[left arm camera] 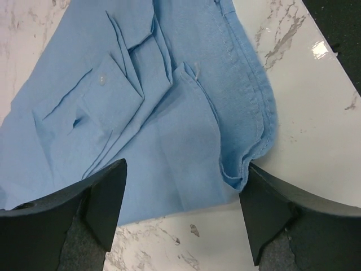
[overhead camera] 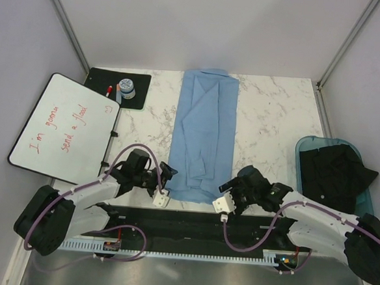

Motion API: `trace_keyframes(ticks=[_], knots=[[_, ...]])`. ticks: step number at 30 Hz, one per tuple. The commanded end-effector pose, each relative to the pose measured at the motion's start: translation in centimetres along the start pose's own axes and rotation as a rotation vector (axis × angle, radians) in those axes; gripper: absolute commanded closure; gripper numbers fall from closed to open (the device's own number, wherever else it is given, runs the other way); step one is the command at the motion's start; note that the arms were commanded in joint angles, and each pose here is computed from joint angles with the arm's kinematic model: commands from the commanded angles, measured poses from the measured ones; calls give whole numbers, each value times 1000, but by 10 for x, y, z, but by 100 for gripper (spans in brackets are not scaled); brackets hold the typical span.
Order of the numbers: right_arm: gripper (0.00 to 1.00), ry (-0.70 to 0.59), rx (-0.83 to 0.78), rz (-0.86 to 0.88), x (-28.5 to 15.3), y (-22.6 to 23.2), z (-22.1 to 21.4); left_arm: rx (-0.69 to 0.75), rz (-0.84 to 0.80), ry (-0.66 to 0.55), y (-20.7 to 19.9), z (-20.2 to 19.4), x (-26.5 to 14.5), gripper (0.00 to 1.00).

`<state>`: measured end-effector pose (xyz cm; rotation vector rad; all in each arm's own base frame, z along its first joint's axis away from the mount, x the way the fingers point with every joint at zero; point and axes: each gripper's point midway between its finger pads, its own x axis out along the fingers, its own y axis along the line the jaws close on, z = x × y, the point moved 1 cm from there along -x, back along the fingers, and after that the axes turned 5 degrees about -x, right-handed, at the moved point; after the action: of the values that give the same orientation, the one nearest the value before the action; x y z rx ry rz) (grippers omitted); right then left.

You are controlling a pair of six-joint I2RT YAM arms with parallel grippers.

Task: Fold and stack the long sleeve shirts
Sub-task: Fold the shirt

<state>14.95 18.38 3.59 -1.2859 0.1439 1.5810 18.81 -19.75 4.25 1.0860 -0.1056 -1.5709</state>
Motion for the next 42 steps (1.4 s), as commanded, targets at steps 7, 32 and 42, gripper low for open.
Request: trace_keyframes(ticks=[7,32,42], knots=[[75,72,-51,-14,24,2,-11,20,-120,-14,-26,3,17,55],[100,-14,16,-108,-54,-18,73,-78,-74,-77,-11,82,-33,98],[100,38,97,-190,-71,-93,32,-112,101,-93,105,72,-42,98]])
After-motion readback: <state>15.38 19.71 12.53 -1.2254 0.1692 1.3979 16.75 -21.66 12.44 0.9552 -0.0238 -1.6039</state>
